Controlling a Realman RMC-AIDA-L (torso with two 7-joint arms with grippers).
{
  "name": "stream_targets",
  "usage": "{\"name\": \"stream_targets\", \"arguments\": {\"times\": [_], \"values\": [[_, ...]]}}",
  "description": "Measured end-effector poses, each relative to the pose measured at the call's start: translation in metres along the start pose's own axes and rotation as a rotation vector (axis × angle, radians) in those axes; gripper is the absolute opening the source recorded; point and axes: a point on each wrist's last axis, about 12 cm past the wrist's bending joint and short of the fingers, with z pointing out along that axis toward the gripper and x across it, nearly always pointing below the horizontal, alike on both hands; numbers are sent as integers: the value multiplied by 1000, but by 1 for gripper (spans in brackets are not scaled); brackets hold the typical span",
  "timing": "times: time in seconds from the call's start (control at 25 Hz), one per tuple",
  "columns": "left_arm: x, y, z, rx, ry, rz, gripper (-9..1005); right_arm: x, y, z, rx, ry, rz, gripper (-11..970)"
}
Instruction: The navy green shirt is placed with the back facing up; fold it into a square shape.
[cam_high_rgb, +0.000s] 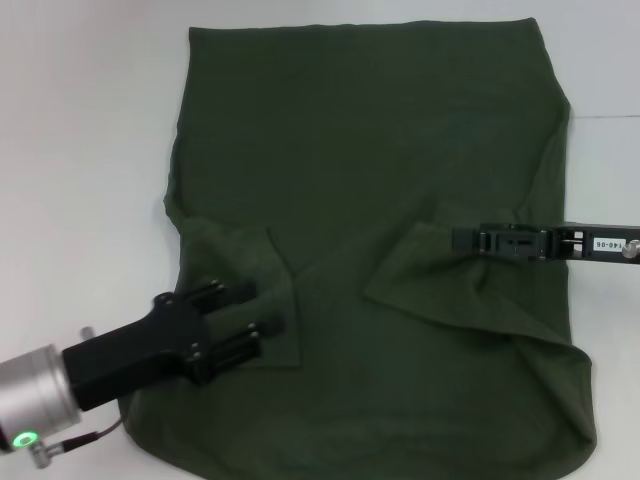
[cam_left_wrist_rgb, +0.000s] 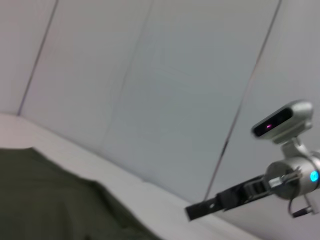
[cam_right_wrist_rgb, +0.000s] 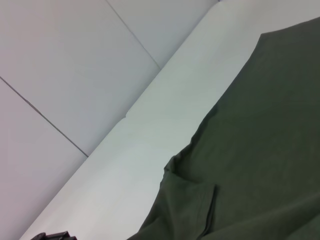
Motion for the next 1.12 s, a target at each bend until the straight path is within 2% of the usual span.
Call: {"name": "stream_targets", "arguments": {"times": [0.28,0.6,0.8,1.12], "values": [[9,6,-33,-145,9,8,630,-3,0,3,4,-38,0,919],[18,4,-61,-219,73,10,633,-6,0,4,9,-65,6,915],[25,2,-73,-246,118,3,630,-6,-1,4,17,-75,9,915],[31,2,-77,-266,163,11,631,-8,-2,3,24,-91,9,914]]}}
